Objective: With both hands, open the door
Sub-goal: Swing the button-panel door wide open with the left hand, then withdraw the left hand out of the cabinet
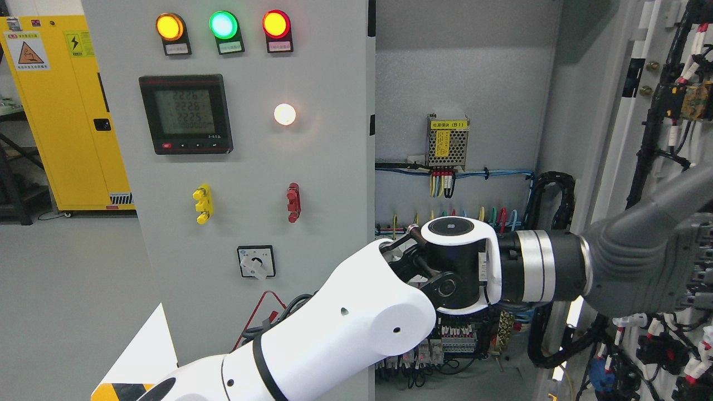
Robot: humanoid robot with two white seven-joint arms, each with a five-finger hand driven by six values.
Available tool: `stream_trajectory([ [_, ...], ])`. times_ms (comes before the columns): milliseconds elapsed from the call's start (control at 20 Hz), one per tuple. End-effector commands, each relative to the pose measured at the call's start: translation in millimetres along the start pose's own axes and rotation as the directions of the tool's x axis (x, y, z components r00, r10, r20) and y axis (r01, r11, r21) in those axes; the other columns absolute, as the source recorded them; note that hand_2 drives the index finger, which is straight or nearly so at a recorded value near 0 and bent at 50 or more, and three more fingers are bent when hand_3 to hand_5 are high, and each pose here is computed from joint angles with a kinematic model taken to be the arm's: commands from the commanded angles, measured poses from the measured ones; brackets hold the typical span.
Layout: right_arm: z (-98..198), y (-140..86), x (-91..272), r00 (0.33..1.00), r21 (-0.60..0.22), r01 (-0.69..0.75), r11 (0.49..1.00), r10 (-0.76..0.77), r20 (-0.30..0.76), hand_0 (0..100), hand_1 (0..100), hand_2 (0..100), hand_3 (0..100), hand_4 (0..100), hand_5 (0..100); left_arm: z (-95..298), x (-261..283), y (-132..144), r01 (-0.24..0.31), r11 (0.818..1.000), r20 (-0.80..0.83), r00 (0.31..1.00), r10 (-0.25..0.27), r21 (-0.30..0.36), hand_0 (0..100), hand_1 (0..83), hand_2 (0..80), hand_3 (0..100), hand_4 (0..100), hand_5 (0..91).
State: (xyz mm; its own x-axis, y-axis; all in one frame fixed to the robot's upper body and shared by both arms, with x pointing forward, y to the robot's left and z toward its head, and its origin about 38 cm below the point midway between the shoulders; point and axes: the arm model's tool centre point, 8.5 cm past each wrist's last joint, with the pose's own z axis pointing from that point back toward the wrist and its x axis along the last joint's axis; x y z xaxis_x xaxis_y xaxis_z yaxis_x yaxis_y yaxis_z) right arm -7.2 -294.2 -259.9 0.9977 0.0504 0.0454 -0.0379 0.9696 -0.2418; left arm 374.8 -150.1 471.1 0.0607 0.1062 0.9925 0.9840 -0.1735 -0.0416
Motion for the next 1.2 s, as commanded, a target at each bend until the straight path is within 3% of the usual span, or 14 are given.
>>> stream_trajectory([
  [0,-1.2,-11.9,-2.0,1.000,-0.015,-0.002,1.000,0.002,-0.004,21,10,0,0,0,0,-1.4,-1.8,2.2,-0.012,1.000,-0.007,1.000,0.012,0.005,0,8.5,0.0,0,0,0.0],
  [350,-1.3,-11.9,-0.8,1.000,-0.015,-0.001,1.000,0.001,-0.001,21,10,0,0,0,0,45.7,20.7,2.8,0.011,0.999,0.013,1.000,-0.012,0.033,0,8.9,0.0,0,0,0.0],
  [651,-1.4,-13.0,-1.1,1.000,-0.017,0.003,1.000,-0.003,-0.003,21,10,0,0,0,0,115.4,22.1,10.3,-0.048,0.990,0.064,0.997,0.041,0.129,0,9.1,0.0,0,0,0.0],
  [901,-1.3,-12.2,-1.1,1.000,-0.017,0.005,1.000,-0.005,-0.003,21,10,0,0,0,0,179.3,-40.8,2.7,-0.130,0.960,0.068,0.991,0.117,0.247,0,11.0,0.0,0,0,0.0],
  [1151,-1.6,-14.3,-0.7,1.000,-0.020,0.006,1.000,-0.006,-0.002,21,10,0,0,0,0,226.9,-125.2,-12.2,-0.219,0.910,0.051,0.975,0.215,0.352,0,11.5,0.0,0,0,0.0],
])
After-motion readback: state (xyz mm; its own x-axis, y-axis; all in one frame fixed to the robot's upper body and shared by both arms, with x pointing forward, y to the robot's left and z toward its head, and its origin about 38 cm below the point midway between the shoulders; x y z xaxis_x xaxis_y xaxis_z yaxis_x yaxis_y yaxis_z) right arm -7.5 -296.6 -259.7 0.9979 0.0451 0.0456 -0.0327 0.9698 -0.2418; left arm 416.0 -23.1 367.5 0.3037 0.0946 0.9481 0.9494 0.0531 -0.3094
